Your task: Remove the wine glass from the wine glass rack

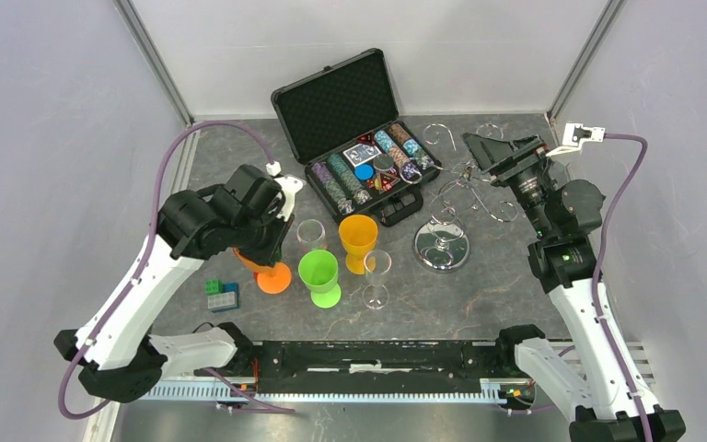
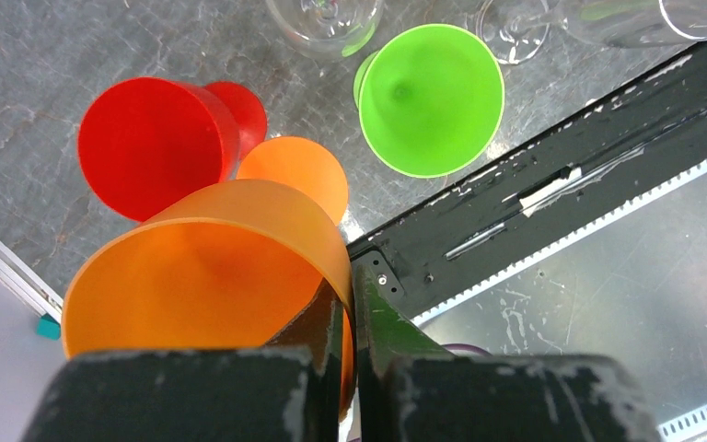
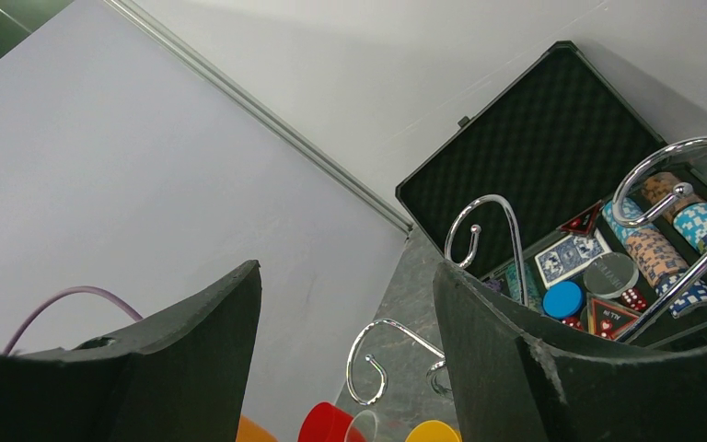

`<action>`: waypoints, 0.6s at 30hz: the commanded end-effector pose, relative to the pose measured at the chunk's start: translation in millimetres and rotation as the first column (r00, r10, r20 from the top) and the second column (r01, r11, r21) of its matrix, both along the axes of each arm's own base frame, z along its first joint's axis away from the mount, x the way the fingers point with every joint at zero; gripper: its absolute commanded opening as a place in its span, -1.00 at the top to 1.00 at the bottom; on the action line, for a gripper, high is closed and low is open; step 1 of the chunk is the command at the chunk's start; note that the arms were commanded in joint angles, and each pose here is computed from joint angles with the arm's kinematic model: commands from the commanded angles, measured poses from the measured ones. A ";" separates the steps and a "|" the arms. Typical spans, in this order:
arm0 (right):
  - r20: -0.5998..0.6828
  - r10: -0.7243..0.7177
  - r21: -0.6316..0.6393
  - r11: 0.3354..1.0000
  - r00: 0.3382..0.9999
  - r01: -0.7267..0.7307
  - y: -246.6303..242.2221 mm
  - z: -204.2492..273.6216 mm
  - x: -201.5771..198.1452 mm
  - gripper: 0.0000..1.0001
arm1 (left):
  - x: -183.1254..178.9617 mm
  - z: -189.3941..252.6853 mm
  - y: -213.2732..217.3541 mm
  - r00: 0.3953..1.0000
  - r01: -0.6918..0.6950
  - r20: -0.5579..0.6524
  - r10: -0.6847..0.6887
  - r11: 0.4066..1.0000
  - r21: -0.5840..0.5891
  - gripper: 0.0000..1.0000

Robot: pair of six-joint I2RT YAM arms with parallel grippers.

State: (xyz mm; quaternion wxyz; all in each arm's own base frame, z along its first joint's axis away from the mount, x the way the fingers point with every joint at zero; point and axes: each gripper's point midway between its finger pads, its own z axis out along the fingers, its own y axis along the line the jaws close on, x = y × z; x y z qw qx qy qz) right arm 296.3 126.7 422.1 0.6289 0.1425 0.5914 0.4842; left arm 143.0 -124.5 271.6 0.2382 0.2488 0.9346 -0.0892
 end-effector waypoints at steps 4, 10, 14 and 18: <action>0.057 -0.029 -0.001 1.000 0.998 0.029 -8.3 15.3 -7.7 -0.47 | 3.3 -4.1 -6.5 0.995 -0.099 -0.015 0.099 0.995 -0.031 0.96; 0.067 -0.036 0.000 0.999 0.997 0.036 -11.6 18.2 -9.7 -0.47 | 1.7 -36.3 -5.3 0.981 -0.183 -0.072 0.182 0.983 0.002 0.96; 0.070 -0.037 -0.001 0.999 0.997 0.037 -12.5 19.1 -9.9 -0.47 | 6.5 -51.8 -8.0 0.970 -0.234 -0.066 0.232 0.972 -0.018 0.95; 0.070 -0.032 -0.001 0.999 0.997 0.032 -12.1 19.4 -10.1 -0.47 | 15.7 -58.2 -8.9 0.960 -0.280 -0.033 0.279 0.959 -0.036 0.96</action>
